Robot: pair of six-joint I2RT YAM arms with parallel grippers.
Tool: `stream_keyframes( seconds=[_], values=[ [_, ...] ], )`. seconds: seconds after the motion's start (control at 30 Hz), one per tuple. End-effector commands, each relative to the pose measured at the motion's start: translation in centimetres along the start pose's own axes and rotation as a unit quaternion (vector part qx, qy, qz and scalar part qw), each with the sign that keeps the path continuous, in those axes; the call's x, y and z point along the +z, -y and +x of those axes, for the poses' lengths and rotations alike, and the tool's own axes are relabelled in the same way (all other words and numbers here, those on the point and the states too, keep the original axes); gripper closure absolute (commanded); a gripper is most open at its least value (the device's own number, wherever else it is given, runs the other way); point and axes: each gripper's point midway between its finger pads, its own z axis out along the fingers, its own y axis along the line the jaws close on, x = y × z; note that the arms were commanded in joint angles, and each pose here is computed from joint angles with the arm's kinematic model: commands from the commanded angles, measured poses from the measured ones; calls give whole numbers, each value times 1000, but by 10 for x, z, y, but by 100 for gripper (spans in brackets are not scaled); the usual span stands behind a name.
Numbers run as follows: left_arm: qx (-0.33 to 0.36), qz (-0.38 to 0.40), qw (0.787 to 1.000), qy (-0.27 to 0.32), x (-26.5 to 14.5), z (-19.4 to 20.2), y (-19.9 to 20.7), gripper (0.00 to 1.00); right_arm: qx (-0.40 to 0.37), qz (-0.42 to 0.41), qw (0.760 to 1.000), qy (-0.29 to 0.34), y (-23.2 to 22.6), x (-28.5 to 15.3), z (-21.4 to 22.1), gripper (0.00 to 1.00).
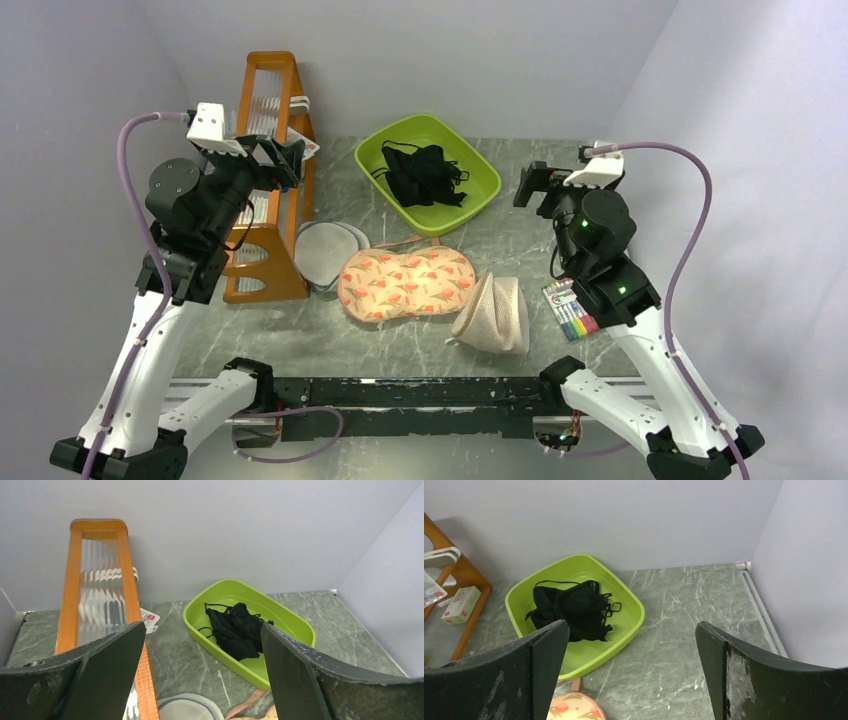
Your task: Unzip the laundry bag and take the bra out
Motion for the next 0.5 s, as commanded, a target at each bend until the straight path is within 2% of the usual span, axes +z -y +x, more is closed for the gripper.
stream_keyframes(
  seconds=[0.0, 0.23, 0.47],
  values=[
    [-20, 42, 999, 12, 5, -11, 19, 2, 19, 11, 1000, 9, -3, 6, -3, 0],
    [-32, 107, 994, -21, 19, 7, 43, 3, 31, 10, 999, 1, -12, 14, 7, 0],
    [-39, 166, 982, -83, 36, 42, 70, 1, 70, -22, 997, -5, -30, 20, 31, 0]
  ],
)
